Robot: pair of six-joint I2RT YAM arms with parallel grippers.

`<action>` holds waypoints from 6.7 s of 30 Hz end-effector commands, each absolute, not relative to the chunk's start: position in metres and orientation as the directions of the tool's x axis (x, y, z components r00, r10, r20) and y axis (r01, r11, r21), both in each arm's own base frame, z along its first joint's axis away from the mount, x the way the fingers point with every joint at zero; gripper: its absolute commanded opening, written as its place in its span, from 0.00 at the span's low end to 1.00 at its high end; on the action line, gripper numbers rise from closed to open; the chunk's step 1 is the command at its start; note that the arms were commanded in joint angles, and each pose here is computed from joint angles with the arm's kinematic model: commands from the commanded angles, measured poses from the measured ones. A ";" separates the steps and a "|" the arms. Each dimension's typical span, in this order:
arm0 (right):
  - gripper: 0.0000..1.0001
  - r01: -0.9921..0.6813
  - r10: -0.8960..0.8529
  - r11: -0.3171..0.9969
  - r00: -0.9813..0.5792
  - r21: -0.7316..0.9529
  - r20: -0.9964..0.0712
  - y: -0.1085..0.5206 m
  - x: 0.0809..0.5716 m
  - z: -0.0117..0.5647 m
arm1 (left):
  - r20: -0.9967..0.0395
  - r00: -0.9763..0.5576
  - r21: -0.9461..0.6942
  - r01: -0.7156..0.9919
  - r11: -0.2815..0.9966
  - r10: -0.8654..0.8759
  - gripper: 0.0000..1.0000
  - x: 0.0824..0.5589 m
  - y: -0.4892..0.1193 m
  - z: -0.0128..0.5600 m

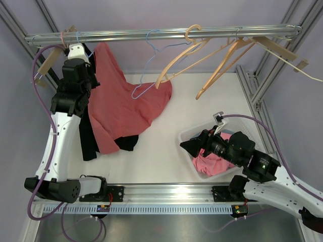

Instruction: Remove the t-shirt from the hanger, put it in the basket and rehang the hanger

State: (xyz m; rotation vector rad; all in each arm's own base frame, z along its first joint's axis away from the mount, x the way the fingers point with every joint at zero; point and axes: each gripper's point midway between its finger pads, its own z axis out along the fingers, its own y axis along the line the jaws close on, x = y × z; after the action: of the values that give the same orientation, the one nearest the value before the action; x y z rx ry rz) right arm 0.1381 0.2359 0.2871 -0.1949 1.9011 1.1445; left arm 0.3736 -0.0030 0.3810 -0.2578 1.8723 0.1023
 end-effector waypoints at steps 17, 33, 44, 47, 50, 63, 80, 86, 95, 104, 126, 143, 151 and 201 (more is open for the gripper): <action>0.75 -0.607 0.232 0.482 -0.608 0.632 -0.760 0.276 0.126 0.300 | -0.982 -0.070 -0.170 -0.055 0.984 -0.173 0.00 0.362 -0.027 0.460; 0.76 -0.694 0.129 0.419 -0.593 0.586 -0.795 0.327 0.098 0.300 | -0.970 -0.006 -0.242 0.129 0.962 -0.243 0.00 0.315 -0.053 0.471; 0.80 -0.769 0.067 0.343 -0.553 0.540 -0.830 0.378 0.073 0.315 | -0.940 -0.019 -0.335 0.253 0.908 -0.341 0.00 0.254 -0.069 0.465; 0.85 -0.815 0.018 0.303 -0.514 0.494 -0.858 0.400 0.056 0.328 | -0.920 0.003 -0.370 0.314 0.874 -0.391 0.00 0.223 -0.075 0.481; 0.90 -0.855 -0.013 0.274 -0.460 0.439 -0.888 0.420 0.040 0.345 | -0.900 0.034 -0.396 0.354 0.847 -0.435 0.00 0.194 -0.076 0.496; 0.93 -0.923 -0.067 0.250 -0.317 0.291 -0.946 0.501 0.008 0.399 | -0.812 0.131 -0.449 0.484 0.751 -0.569 0.00 0.111 -0.076 0.542; 0.79 -0.919 -0.057 0.296 -0.287 0.258 -0.956 0.557 0.000 0.397 | -0.801 0.115 -0.474 0.478 0.740 -0.588 0.00 0.110 -0.077 0.521; 0.30 -0.909 -0.013 0.338 -0.264 0.244 -0.965 0.555 -0.001 0.392 | -0.812 0.121 -0.456 0.477 0.751 -0.571 0.00 0.111 -0.077 0.518; 0.00 -0.972 -0.212 -0.037 -0.219 0.231 -0.953 0.516 -0.121 0.365 | -0.791 0.142 -0.474 0.473 0.742 -0.596 0.00 0.139 -0.077 0.517; 0.00 -0.956 -0.457 0.046 -0.277 0.289 -0.845 0.498 -0.136 0.272 | -0.739 0.172 -0.444 0.602 0.663 -0.651 0.00 0.116 -0.089 0.581; 0.00 -0.789 0.066 0.605 -0.084 0.107 -0.994 0.310 0.107 0.439 | -0.796 0.043 -0.288 0.850 0.441 -0.604 0.00 -0.017 -0.129 0.543; 0.75 -0.546 -0.030 0.831 0.143 -0.104 -0.989 0.275 0.197 0.467 | -0.817 -0.019 -0.262 0.902 0.343 -0.576 0.00 -0.033 -0.137 0.534; 0.85 -0.745 0.040 0.661 0.149 -0.085 -0.988 0.320 0.196 0.461 | -0.818 -0.026 -0.252 0.914 0.317 -0.575 0.00 -0.041 -0.136 0.536; 0.00 0.032 0.198 0.979 0.055 0.200 -0.979 0.069 0.216 0.442 | -0.851 0.137 -0.256 0.736 0.627 -0.507 0.00 0.027 -0.108 0.538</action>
State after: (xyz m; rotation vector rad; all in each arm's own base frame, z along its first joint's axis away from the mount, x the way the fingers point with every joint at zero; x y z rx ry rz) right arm 0.2260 0.1133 0.4504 -0.1294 1.5307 0.0690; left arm 0.0093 -0.1085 0.5340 0.2644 1.0998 -0.9332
